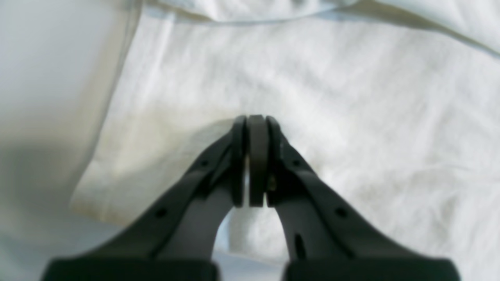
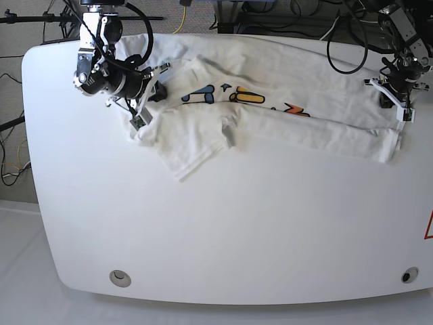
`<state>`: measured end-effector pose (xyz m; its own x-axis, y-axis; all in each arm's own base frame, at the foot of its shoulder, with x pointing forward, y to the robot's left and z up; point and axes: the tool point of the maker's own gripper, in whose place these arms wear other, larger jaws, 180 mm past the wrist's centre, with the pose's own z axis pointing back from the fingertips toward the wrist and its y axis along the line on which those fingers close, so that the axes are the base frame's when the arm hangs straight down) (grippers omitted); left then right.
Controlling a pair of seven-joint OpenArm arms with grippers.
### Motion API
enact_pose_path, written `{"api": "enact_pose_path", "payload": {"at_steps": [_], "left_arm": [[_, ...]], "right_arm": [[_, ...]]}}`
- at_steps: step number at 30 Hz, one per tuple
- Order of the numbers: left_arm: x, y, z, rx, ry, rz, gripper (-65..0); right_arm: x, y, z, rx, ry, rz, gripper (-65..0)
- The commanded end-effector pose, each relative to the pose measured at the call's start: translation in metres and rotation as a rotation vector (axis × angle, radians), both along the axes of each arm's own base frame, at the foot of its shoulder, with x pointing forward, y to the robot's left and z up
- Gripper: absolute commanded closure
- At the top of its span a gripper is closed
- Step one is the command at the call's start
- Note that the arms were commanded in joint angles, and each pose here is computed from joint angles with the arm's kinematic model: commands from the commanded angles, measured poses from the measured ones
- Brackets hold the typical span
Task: Fold the T-shirt properly
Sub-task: 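Pull the shirt with both grippers to straighten the folded strip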
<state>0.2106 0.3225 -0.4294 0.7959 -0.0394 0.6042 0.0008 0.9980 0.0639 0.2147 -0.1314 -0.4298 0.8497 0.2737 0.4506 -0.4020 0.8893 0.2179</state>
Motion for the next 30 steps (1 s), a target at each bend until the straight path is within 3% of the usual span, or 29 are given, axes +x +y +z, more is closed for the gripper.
{"api": "enact_pose_path", "payload": {"at_steps": [1, 16, 30], "left_arm": [[-0.029, -0.013, -0.031, -0.011, 0.186, -0.039, 0.0], [-0.014, -0.026, -0.035, -0.037, 0.176, -0.062, 0.0], [-0.018, -0.013, -0.034, 0.002, 0.193, -0.040, 0.0]], "right_arm": [[-0.004, -0.028, -0.011, -0.148, 0.069, -0.010, 0.0], [0.059, -0.046, 0.019, -0.249, -0.057, -0.028, 0.0], [0.090, -0.043, 0.012, -0.196, -0.064, -0.046, 0.0]]}}
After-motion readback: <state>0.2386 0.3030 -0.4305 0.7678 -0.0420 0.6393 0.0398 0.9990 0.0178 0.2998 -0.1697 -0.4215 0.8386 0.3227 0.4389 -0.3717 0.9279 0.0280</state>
